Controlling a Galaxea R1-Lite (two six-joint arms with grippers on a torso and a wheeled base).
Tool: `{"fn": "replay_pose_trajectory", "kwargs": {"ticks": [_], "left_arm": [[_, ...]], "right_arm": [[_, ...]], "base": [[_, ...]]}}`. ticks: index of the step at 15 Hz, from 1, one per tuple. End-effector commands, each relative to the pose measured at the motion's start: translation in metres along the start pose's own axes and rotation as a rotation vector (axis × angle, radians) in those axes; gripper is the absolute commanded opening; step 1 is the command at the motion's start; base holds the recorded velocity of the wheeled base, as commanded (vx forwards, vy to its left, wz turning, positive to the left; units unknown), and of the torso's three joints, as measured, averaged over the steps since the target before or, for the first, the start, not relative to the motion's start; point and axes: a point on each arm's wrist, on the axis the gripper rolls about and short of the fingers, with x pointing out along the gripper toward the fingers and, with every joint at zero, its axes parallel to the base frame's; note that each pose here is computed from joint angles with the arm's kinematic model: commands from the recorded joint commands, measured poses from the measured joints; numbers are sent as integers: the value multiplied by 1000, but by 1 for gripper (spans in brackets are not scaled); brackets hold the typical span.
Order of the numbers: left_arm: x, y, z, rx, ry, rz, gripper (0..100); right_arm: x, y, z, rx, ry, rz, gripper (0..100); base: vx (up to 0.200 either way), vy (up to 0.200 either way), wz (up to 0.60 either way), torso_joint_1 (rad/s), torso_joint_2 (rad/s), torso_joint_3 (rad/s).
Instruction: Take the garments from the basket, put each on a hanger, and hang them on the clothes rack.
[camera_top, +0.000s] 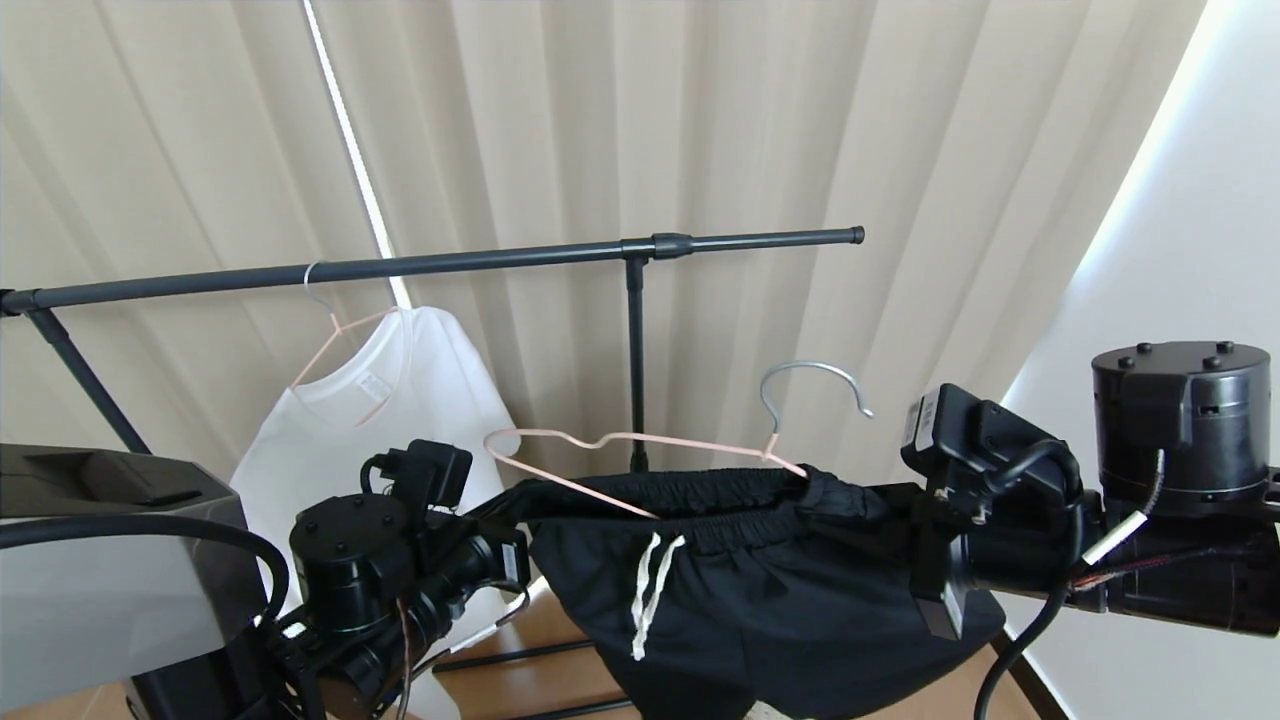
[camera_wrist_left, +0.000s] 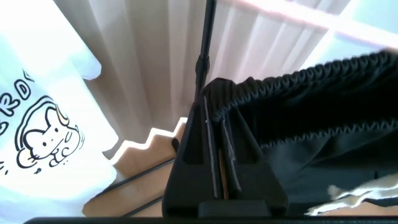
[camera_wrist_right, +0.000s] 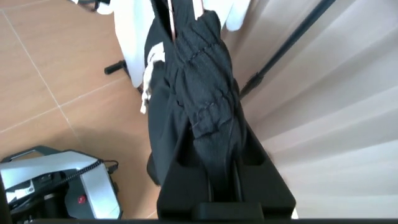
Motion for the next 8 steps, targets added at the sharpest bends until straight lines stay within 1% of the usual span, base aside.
{"fn": "replay_pose_trajectory", "kwargs": {"ticks": [1,2,3,4,5,6,8], "left_arm": [[5,5,-1,-4,0,19,0],[6,6,-2,-4,3,23,0],[7,11,-3,-7,6,34,0],[7,13,-2,-10,2,26,0],[7,14,0,-11,-2,24,0],[8,17,1,-14,-9,32,0],[10,21,5,-19,-28,46,0]], "right_arm": [[-1,1,-8,12,25,1,0],[0,1,-8,11,27,3,0],[1,3,-13,12,44,9,0],[2,3,-15,1,54,14,0],[4,3,-17,-15,65,19,0],[7,1,-23,-24,87,15,0],[9,-1,-28,-40,105,16,0]], "base": [[0,0,0,0,0,0],[0,0,0,0,0,0],[0,0,0,0,0,0],[0,0,0,0,0,0],[0,0,0,0,0,0],[0,0,0,0,0,0],[0,0,0,0,0,0]]}}
